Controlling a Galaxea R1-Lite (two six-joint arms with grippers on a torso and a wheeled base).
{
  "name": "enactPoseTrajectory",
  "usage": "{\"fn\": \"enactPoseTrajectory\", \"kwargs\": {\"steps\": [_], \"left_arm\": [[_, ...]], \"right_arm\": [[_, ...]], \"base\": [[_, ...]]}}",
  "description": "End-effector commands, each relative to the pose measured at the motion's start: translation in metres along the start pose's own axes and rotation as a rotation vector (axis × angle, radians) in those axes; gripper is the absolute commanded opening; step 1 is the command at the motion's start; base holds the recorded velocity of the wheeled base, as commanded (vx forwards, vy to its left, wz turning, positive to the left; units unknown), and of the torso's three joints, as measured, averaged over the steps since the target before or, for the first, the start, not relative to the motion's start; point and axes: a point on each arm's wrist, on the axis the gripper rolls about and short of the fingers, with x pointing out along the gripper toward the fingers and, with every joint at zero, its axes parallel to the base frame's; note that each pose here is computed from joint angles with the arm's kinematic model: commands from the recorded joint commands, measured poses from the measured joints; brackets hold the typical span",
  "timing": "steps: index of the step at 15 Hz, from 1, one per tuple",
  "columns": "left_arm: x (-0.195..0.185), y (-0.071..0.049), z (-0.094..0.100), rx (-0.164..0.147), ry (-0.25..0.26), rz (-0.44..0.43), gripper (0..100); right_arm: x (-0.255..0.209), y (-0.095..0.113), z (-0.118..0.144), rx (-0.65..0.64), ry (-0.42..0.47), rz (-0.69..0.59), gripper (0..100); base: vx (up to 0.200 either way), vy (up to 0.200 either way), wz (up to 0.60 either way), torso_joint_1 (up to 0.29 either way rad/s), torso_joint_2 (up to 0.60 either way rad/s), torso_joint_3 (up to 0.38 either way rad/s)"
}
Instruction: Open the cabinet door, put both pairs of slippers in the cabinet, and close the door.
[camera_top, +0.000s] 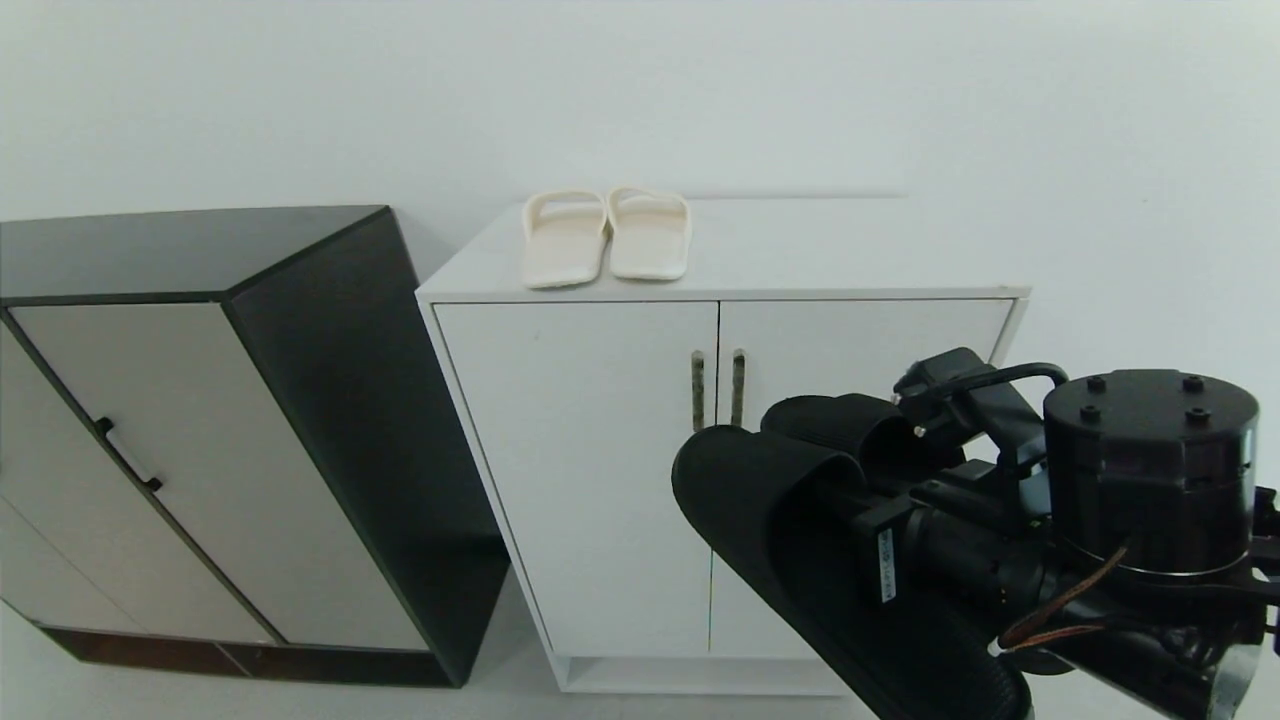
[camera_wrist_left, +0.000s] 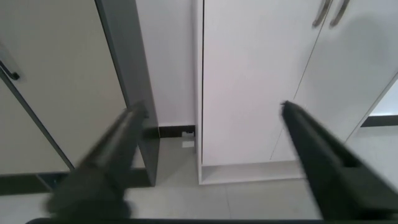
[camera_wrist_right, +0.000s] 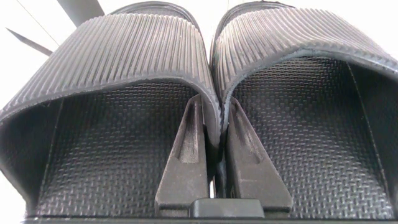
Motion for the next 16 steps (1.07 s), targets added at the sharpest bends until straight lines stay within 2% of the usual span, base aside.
{"fn": "enactPoseTrajectory", "kwargs": {"steps": [1,8,13,14,15,16], "left_arm": [[0.000,0.000,0.000,0.001,0.001,0.000,100],[0.000,0.000,0.000,0.004,0.001,-0.001,100],[0.000,0.000,0.000,0.004,-0.002,0.002,100],[0.000,0.000,0.001,0.027,-0.011,0.010,100],[-0.001,0.000,0.009,0.060,-0.028,0.006,100],[-0.007,0.000,0.044,0.019,-0.091,0.004,100]], "right_arm": [[0.000,0.000,-0.001,-0.001,0.002,0.000,0],[0.000,0.001,-0.001,-0.002,0.003,0.001,0],[0.000,0.000,-0.002,-0.002,0.003,0.003,0],[-0.001,0.001,-0.002,-0.004,0.003,0.003,0],[-0.002,0.001,-0.001,-0.003,-0.003,0.006,0],[-0.002,0.001,0.000,-0.009,-0.008,0.009,0]], "base": [[0.000,0.000,0.00,-0.168,0.50,0.330],[0.000,0.000,0.00,-0.132,0.47,0.338],[0.000,0.000,0.00,-0.057,0.44,0.377],[0.000,0.000,0.00,-0.022,0.38,0.359],[0.000,0.000,0.00,-0.012,0.21,0.207],[0.000,0.000,0.00,0.002,0.11,0.119]]}}
